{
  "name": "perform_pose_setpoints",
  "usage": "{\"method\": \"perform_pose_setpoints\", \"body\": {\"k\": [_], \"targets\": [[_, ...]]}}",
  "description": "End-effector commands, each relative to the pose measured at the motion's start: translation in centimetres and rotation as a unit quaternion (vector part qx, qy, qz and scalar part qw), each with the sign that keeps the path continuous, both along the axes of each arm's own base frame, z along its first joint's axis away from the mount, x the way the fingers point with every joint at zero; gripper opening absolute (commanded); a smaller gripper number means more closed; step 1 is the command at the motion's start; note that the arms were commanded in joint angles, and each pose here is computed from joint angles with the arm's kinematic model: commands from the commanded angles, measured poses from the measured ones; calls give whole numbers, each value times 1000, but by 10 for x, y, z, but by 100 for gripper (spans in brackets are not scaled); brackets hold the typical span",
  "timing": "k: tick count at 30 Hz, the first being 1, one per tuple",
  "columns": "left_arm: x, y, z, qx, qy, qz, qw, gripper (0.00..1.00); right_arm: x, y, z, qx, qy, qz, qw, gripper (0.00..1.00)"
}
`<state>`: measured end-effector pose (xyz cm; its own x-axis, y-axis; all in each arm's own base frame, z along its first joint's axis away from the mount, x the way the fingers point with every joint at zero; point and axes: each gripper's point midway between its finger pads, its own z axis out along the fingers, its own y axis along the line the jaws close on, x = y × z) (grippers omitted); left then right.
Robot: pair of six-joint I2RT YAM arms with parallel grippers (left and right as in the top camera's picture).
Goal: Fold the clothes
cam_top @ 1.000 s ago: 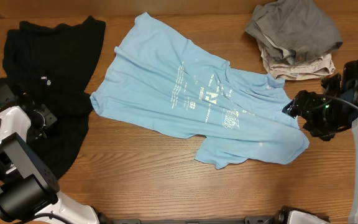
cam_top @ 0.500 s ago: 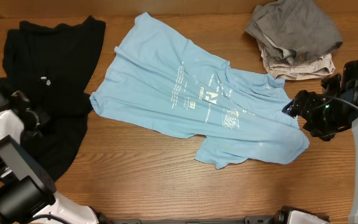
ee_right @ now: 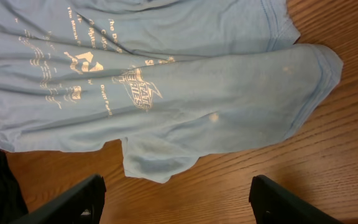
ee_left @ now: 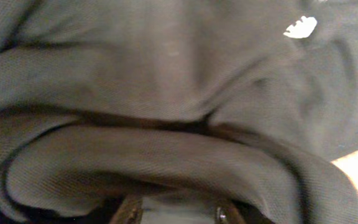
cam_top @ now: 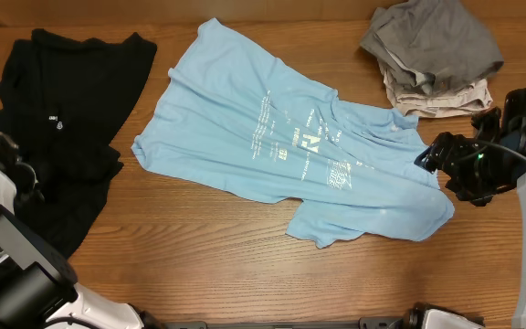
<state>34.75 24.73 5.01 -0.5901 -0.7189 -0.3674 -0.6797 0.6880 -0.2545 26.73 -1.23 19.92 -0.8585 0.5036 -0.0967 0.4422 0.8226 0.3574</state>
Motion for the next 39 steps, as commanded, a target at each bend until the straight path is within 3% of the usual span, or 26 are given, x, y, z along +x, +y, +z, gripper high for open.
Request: {"method": "perform_pose_setpoints", "body": {"k": [1, 6, 12, 16, 24, 29, 35, 39], "targets": [[34, -10, 55, 24, -49, -60, 997, 42, 4, 0, 9, -9, -19, 9, 1000, 79], [47, -33, 115, 15, -50, -93, 994, 45, 3, -2, 8, -15, -17, 7, 1000, 80], [63, -92, 143, 29, -41, -224, 973, 54, 5, -3, 9, -15, -21, 7, 1000, 83], [73, -140, 127, 29, -26, -306, 951, 63, 5, -3, 9, -15, -21, 7, 1000, 83], [87, -200, 77, 41, -5, -382, 923, 67, 5, -3, 9, -15, -21, 7, 1000, 84], [86, -211, 43, 58, 23, -394, 917, 65, 5, -3, 9, -15, -21, 7, 1000, 84], [73, -214, 5, 38, 57, -398, 915, 56, 6, -3, 9, -16, -23, 7, 1000, 84], [61, -204, -25, 44, 110, -390, 913, 58, 6, -3, 9, -16, -24, 7, 1000, 84]]}}
